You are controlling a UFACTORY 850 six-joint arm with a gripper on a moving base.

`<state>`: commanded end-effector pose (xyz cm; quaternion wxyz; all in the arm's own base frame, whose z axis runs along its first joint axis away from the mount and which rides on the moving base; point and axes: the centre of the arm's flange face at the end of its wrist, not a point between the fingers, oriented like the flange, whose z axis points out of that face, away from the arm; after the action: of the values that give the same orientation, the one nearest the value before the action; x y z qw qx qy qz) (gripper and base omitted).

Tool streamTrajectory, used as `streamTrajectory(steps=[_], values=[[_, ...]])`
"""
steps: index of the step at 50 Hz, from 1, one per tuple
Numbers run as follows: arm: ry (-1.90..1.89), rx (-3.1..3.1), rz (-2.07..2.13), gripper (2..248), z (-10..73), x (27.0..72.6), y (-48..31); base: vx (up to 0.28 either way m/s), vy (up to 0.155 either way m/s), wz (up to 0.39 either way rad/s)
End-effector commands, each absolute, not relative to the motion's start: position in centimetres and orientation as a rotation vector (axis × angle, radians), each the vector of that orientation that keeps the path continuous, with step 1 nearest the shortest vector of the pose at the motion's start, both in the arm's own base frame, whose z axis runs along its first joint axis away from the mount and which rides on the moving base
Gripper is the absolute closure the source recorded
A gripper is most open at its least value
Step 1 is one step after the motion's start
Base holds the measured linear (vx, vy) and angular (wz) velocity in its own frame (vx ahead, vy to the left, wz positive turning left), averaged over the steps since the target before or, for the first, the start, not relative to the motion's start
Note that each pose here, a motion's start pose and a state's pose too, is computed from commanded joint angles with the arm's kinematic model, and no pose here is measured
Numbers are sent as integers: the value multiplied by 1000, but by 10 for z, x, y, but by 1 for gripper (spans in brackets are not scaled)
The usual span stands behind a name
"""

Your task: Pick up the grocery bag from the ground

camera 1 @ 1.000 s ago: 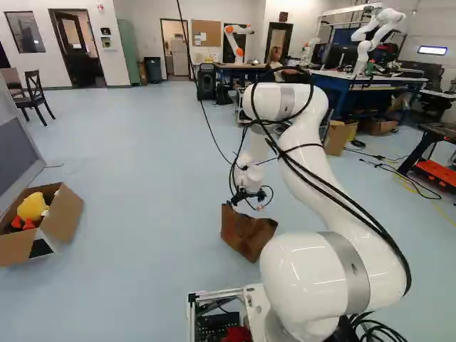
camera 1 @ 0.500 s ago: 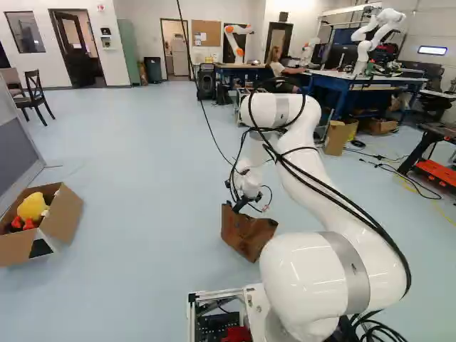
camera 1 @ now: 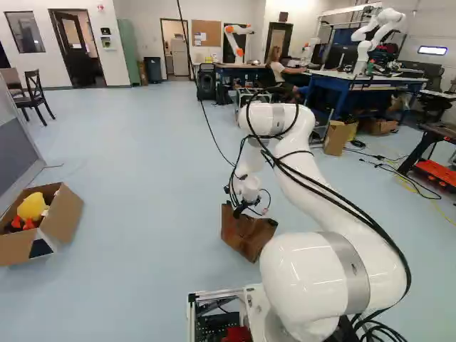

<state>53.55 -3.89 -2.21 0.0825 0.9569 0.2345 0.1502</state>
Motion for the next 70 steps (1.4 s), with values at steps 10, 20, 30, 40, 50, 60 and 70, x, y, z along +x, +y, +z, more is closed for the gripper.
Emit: streamTrajectory(steps=[10,20,30,40,50,60,70], values=[[701,2861,440,3,-37,537,-39,0,0,0],[702,2864,431,3,-52,537,-39,0,0,0],[703,2866,424,3,-67,538,-39,0,0,0],[704,2869,418,3,-82,539,-39,0,0,0],[705,2870,413,3,-97,539,-39,0,0,0],[705,2872,408,3,-112,540,-39,0,0,0],[706,2873,405,3,-124,540,-39,0,0,0]])
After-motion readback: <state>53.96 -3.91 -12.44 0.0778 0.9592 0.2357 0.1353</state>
